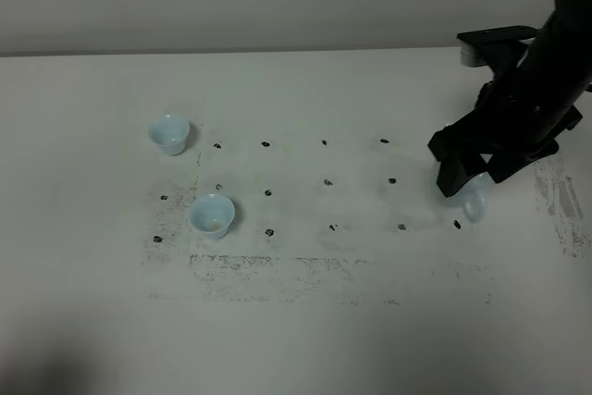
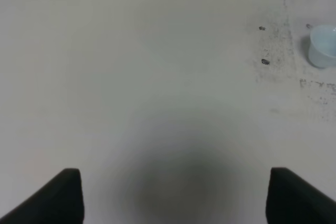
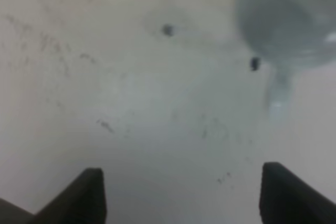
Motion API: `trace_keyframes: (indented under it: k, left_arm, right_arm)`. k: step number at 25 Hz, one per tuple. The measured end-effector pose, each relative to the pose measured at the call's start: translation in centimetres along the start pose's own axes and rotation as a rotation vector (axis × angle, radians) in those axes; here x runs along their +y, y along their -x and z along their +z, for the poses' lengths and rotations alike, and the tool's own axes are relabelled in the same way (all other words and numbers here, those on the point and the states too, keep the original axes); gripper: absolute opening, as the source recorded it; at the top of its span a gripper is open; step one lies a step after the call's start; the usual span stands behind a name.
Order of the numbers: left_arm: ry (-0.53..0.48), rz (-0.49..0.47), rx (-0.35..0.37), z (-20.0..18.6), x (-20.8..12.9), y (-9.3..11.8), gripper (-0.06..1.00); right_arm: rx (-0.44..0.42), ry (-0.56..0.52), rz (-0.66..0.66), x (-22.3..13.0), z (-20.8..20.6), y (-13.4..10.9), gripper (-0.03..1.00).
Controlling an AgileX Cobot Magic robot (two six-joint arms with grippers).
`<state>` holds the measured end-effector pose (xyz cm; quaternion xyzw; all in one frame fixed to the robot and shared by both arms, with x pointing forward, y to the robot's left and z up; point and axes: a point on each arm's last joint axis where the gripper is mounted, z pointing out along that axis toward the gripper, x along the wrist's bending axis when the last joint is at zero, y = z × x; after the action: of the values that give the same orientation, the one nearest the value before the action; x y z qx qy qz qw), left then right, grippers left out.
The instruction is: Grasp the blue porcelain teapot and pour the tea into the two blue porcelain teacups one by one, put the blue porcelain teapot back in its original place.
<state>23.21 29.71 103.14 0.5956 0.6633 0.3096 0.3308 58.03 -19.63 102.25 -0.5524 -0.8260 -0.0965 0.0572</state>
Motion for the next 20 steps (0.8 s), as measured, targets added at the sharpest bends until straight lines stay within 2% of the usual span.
trace_keyframes:
  k: [3,6,12,16,20]
  left_arm:
    - [0.0,0.0,0.0,0.0,0.0,0.0,0.68]
    - [0.0,0.0,0.0,0.0,0.0,0.0,0.68]
    - [0.0,0.0,0.0,0.0,0.0,0.0,0.68]
    - [0.0,0.0,0.0,0.0,0.0,0.0,0.68]
    - [0.0,0.0,0.0,0.0,0.0,0.0,0.68]
  right_arm:
    - [-0.06,-0.02,-0.017,0.0,0.3,-1.4,0.59]
    - [-0.076,-0.021,0.019,0.0,0.3,-1.3,0.59]
    - [-0.076,0.031,0.107,0.2,-0.1,0.4,0.59]
    - [-0.09,0.107,0.199,0.7,-0.2,2.4,0.59]
    - [-0.092,0.088,0.26,1.0,1.1,3.8,0.59]
